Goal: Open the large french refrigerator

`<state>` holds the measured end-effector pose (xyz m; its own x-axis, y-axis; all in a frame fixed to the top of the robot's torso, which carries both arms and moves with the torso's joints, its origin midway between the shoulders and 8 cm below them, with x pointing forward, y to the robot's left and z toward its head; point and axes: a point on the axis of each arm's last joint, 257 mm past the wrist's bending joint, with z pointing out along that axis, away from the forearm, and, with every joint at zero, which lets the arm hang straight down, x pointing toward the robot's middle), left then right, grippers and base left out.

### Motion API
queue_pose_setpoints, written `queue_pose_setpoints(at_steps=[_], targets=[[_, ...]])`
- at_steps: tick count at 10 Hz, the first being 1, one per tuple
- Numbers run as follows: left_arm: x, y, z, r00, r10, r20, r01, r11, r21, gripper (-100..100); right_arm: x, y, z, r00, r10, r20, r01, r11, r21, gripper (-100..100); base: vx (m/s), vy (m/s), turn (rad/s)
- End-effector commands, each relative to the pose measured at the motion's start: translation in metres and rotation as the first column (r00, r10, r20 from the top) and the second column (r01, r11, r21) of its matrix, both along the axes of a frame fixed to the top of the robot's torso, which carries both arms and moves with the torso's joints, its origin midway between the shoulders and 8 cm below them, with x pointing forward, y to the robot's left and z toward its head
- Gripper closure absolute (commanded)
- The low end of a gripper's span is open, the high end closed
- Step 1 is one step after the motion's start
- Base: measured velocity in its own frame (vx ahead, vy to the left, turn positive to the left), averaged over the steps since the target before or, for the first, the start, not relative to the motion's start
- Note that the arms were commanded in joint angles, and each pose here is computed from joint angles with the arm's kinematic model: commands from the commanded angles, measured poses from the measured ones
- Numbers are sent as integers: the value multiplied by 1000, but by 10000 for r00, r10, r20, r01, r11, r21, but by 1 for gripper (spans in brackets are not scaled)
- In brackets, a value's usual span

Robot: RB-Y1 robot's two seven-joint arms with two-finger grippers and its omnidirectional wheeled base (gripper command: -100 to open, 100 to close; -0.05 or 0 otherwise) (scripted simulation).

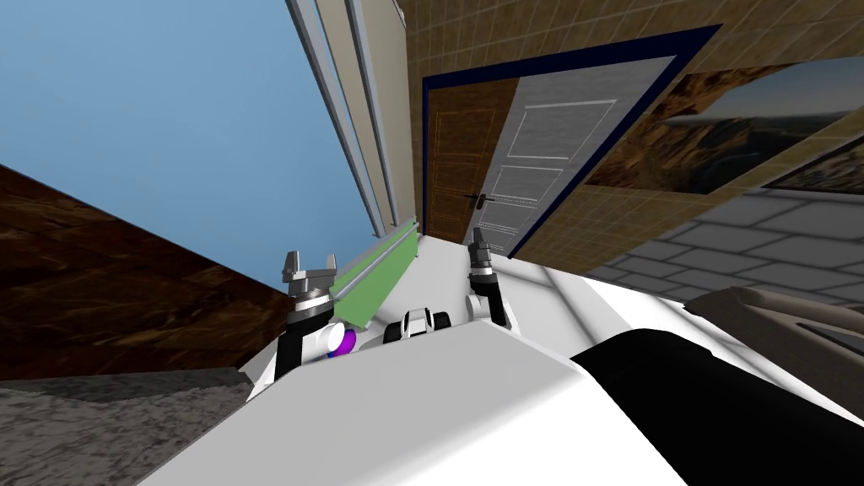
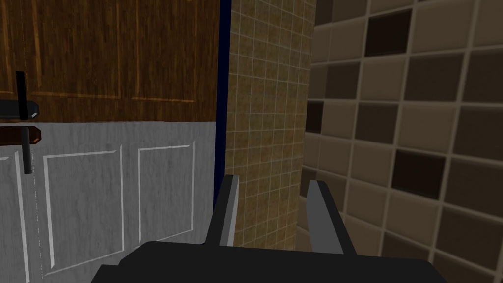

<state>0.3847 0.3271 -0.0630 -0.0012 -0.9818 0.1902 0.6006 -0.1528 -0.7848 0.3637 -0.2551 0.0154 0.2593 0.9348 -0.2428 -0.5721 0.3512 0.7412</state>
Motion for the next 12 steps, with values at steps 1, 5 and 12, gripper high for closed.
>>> queue_pose_setpoints(at_steps=[1, 5, 12], targets=[[5, 15, -14, 9999, 129, 25, -128, 9991, -399, -100, 0, 0, 0, 10000, 0, -1, 0, 10000, 0, 0, 176, -71, 22], [11, 29, -38, 9993, 312, -197, -327, 9964, -779, -100, 0, 0, 0, 10000, 1, 1, -1, 10000, 1, 0, 108, -76, 10], [18, 56, -77, 9964, 705, -467, -770, 9848, -1557, -100, 0, 0, 0, 10000, 0, 1, 0, 10000, 1, 0, 117, -70, 12]])
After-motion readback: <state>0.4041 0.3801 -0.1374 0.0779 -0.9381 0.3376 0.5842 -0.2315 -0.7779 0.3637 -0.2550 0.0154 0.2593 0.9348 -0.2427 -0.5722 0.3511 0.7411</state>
